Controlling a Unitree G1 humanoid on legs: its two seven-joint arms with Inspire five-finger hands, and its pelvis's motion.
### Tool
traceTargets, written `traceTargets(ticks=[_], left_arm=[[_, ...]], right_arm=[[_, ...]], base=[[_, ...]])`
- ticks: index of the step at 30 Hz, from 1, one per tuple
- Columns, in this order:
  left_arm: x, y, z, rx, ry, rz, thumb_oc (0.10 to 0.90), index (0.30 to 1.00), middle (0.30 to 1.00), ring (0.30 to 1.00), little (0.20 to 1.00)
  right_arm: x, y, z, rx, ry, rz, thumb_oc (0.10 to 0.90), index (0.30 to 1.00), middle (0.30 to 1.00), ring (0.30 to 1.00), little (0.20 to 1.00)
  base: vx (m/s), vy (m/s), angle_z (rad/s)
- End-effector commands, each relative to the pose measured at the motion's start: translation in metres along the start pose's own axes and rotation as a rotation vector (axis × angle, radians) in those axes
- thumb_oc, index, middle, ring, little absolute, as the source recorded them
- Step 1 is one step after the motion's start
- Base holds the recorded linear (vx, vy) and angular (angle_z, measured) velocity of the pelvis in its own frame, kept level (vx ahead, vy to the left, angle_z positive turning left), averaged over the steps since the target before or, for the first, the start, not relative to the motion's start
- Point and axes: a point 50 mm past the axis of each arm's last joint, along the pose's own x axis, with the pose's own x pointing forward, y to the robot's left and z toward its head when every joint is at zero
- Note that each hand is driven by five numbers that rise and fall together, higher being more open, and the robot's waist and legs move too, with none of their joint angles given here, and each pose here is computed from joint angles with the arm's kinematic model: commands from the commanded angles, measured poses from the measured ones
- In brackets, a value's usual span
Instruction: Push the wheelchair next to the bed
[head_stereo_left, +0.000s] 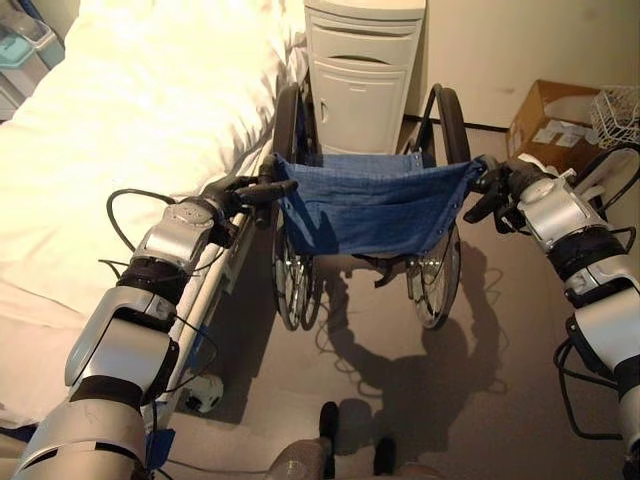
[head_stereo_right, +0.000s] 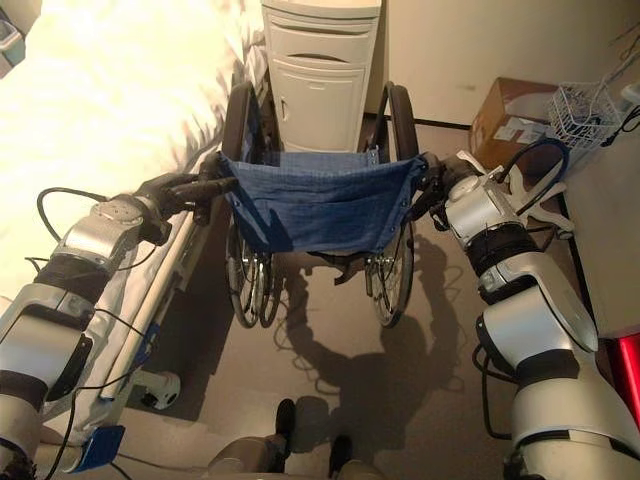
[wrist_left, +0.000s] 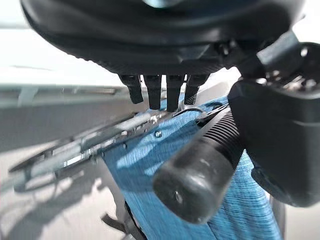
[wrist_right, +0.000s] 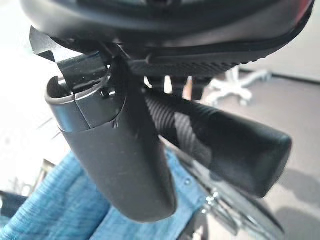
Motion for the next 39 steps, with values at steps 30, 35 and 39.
traceTargets(ticks=[30,35,39], left_arm=[[-0.043,0.059,-0.119,-0.745,-0.184,0.209,0.8,0.9,0.9,0.9,0.9],[-0.048,0.005,-0.172,-1.099,-0.192,0.237,0.8,0.9,0.9,0.9,0.9],[-0.055,-0.023,-0.204,-1.14,-0.089,0.215,0.8,0.9,0.9,0.9,0.9]], right_arm=[[-0.017,-0.086,-0.091,0.445,-0.103,-0.147,0.8,0.9,0.9,0.9,0.9],[-0.012,-0.04,-0.151,0.681,-0.01,-0.171,0.8,0.9,0.9,0.9,0.9],[-0.016,-0.017,-0.18,0.857,0.052,-0.177,0.8,0.9,0.9,0.9,0.9]], base=[[0.01,-0.02,0.08],[0.01,-0.026,-0.07],[0.0,-0.035,0.03]])
